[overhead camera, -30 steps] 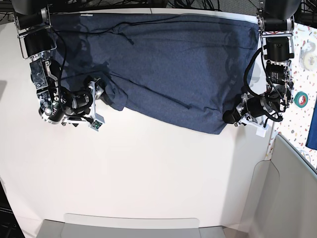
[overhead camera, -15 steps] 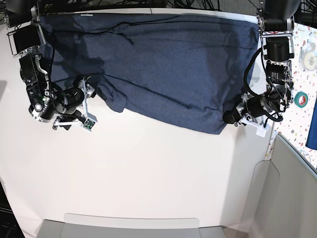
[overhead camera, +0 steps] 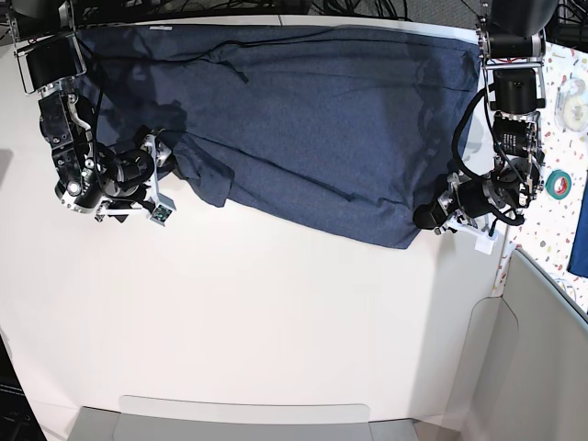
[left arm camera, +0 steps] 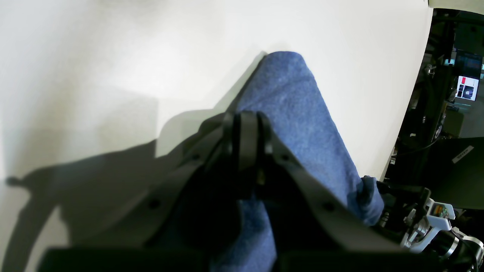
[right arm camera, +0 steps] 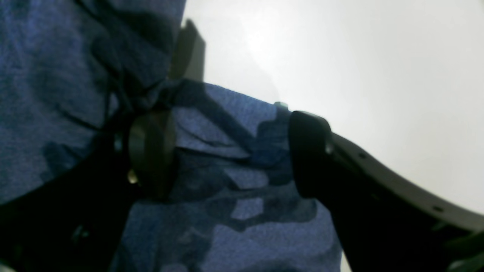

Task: Layout the t-shirt on the table in an organized manner, then fold the t-shirt properly

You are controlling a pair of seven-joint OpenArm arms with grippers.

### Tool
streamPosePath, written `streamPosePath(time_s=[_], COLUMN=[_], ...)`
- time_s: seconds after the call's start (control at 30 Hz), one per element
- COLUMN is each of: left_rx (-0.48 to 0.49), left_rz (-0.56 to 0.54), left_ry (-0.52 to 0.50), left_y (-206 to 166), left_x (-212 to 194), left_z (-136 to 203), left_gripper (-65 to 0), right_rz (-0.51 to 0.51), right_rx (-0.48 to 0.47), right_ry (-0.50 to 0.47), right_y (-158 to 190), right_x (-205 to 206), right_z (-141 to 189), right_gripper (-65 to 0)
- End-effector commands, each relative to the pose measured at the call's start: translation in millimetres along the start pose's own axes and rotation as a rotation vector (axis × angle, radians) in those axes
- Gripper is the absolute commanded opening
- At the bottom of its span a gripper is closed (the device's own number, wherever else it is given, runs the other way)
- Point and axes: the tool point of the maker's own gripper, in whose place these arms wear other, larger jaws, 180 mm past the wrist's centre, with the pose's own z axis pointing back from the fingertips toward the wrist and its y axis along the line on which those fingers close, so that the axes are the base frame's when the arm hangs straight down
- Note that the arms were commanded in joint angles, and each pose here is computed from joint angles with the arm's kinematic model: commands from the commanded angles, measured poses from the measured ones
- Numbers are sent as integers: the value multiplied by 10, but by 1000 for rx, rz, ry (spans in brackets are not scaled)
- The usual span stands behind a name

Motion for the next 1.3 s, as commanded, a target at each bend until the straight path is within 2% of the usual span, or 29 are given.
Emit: streamPosePath(time_s=[0.0,0.23,0.4,0.53,0.63,0.77,0.93,1.03,1.17,1.2,1.27], left_rx=[41,40,41,41,41,41,41,41,40,40,40], left_rz=[1,2,3,3,3,3,3,3,4,4,4], left_ry=[4,4,5,5,5,5,5,4,3,3,3], left_y=[111,107,113,113,113,113,113,113,114,114,114], left_x=[-8,-13,-19,-19,-19,-19,-19,-16,-12,-12,-12], left_z=[19,14,14,14,14,14,14,16,18,18,18], left_gripper=[-650,-650,-650,-650,-650,-650,-650,-650,-650,-650,-650], right_rz=[16,-30,-46,-52,-16,13,43,57,87,90,91], right_rx=[-50,-123,-99,-40,-10,4,-19,-12,8,14,17], right_ry=[19,-83,-104,-83,-52,-55,-3,26,45,48,55], right_y=[-162,-384,-330,-202,-108,-33,-22,51,154,188,206], right_x=[-32,193,308,339,358,394,307,231,196,180,144], right_z=[87,331,259,71,-30,-71,-121,-175,-226,-238,-247], right_gripper=[-192,-192,-192,-192,-192,-192,-207,-332,-616,-650,-650])
